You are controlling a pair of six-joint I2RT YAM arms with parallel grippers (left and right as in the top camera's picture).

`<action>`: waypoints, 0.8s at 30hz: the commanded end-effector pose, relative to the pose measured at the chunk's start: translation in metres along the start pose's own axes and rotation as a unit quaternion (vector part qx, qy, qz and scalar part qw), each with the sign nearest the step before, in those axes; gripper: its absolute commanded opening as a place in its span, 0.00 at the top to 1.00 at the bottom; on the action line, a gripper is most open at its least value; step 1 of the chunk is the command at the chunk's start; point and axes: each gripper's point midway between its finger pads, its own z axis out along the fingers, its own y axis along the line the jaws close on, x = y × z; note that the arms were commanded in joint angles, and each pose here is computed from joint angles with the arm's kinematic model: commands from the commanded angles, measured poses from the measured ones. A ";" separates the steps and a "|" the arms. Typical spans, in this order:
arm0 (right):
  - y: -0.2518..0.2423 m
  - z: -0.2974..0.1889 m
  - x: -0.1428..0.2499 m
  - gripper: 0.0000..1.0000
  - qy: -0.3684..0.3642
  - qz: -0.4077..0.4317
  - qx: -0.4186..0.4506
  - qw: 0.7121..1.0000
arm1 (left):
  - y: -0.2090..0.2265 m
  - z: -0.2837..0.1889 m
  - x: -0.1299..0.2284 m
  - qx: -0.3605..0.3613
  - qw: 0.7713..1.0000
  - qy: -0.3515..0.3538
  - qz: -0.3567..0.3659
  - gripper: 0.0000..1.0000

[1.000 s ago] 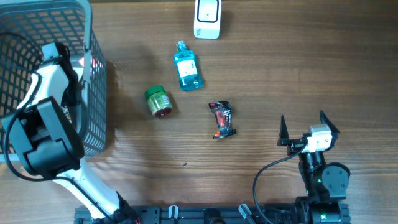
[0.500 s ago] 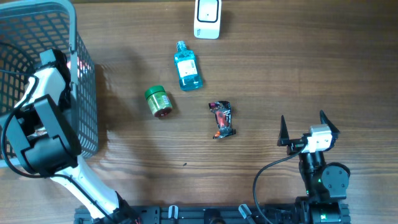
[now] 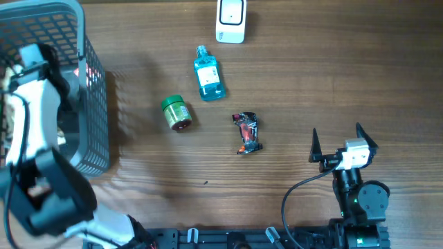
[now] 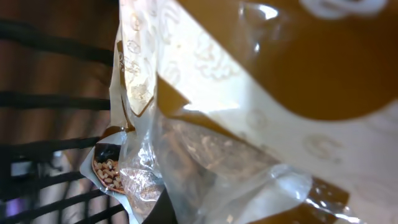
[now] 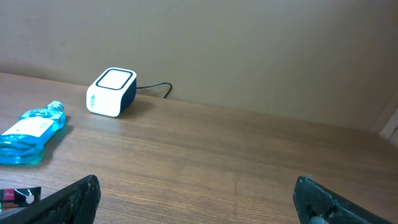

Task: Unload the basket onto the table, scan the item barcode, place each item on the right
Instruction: 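Reach the left gripper into the basket and grasp the brown PanTree bag, then carry the PanTree bag to the table and release it beside the wrench package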

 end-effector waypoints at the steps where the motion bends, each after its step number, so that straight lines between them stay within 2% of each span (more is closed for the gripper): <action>1: 0.003 0.000 -0.001 0.00 -0.002 -0.006 -0.009 1.000 | 0.040 -0.060 -0.023 0.020 0.991 -0.083 -0.099 0.96; 3: 0.003 0.000 -0.001 0.00 -0.002 -0.006 -0.009 1.000 | 0.049 -0.091 -0.024 0.062 0.982 -0.113 -0.141 0.96; 5: 0.003 0.000 -0.001 0.00 -0.002 -0.006 -0.009 1.000 | 0.044 -0.138 -0.021 0.163 0.958 -0.150 -0.180 0.96; 6: 0.003 0.000 -0.001 0.00 -0.002 -0.006 -0.009 1.000 | 0.034 -0.163 -0.019 0.221 0.945 -0.166 -0.177 0.96; 7: 0.003 0.000 -0.001 0.00 -0.002 -0.006 -0.009 1.000 | 0.015 -0.216 -0.013 0.330 0.909 -0.205 -0.153 0.96; 9: 0.003 0.000 -0.001 0.00 -0.002 -0.006 -0.009 1.000 | 0.005 -0.273 -0.002 0.415 0.865 -0.251 -0.127 0.96; 12: 0.003 0.000 -0.001 0.00 -0.002 -0.006 -0.009 1.000 | 0.004 -0.341 0.022 0.492 0.809 -0.302 -0.113 0.96; 13: 0.003 0.000 -0.001 0.00 -0.002 -0.006 -0.009 1.000 | 0.003 -0.368 0.036 0.526 0.782 -0.320 -0.097 0.96; 16: 0.003 0.000 -0.001 0.00 -0.002 -0.006 -0.009 1.000 | -0.006 -0.415 0.066 0.589 0.731 -0.342 -0.044 0.96; 17: 0.003 0.000 -0.001 0.00 -0.002 -0.006 -0.009 1.000 | -0.013 -0.422 0.072 0.598 0.725 -0.341 -0.030 0.96; 19: 0.003 0.000 -0.001 0.00 -0.002 -0.006 -0.009 1.000 | -0.041 -0.422 0.083 0.595 0.735 -0.324 0.009 0.96; 24: 0.003 0.000 -0.001 0.00 -0.002 -0.006 -0.009 1.000 | -0.150 -0.365 0.110 0.469 0.833 -0.264 0.132 0.96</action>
